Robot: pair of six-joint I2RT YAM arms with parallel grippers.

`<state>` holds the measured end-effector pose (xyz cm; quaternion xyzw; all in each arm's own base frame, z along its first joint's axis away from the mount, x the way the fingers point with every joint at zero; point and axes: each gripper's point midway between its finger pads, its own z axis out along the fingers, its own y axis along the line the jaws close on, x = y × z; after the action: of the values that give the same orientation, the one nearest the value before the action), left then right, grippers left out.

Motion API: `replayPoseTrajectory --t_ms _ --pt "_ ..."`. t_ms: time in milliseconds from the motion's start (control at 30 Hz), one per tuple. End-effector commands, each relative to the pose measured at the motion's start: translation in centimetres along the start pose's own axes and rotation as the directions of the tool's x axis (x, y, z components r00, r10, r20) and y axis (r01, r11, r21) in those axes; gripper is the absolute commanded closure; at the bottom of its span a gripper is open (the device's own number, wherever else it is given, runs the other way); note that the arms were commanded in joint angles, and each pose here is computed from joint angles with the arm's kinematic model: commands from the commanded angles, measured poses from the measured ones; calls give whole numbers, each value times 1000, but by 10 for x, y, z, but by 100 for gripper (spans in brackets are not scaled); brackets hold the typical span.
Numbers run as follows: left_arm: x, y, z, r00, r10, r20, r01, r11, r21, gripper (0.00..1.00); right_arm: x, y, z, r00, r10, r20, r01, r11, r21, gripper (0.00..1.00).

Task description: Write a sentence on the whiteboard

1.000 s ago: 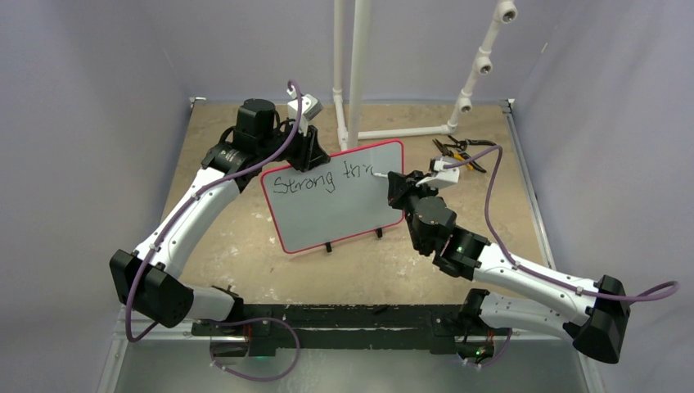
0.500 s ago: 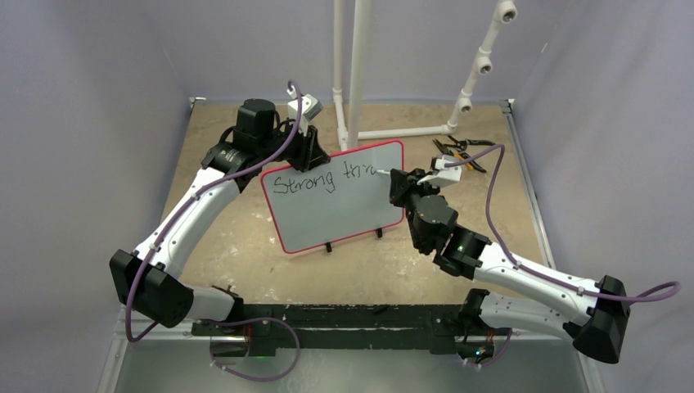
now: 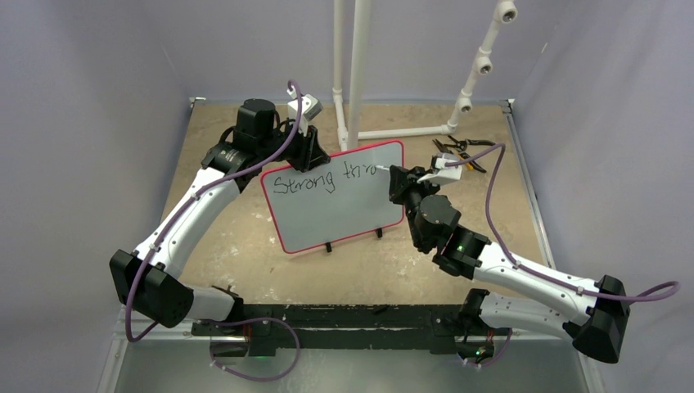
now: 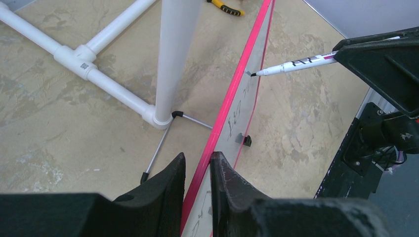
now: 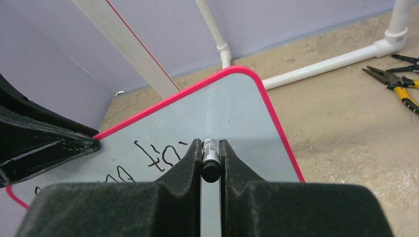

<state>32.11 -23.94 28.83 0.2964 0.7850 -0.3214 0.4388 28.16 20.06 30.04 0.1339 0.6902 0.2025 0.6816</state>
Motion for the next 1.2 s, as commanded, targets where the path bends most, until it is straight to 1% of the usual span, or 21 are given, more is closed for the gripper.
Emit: replayPoseTrajectory --t_ms 0,367,467,700,1167 --pt "14 0 -2 998 -38 -51 37 999 -11 100 -22 18 4 998 43 43 -41 998 -40 100" --pt "15 1 2 997 -50 -53 49 999 -7 100 -14 17 4 999 34 20 -33 998 -47 100" --pt "16 1 3 997 -52 -56 52 999 -6 100 -19 17 1 999 39 27 -37 998 -55 100" --pt "21 2 4 996 -54 -72 54 999 -6 100 -30 20 -11 999 41 28 -37 991 -130 100" --pt "19 0 4 995 -67 -70 67 998 -2 100 -41 3 -12 998 9 56 0 987 -158 100"
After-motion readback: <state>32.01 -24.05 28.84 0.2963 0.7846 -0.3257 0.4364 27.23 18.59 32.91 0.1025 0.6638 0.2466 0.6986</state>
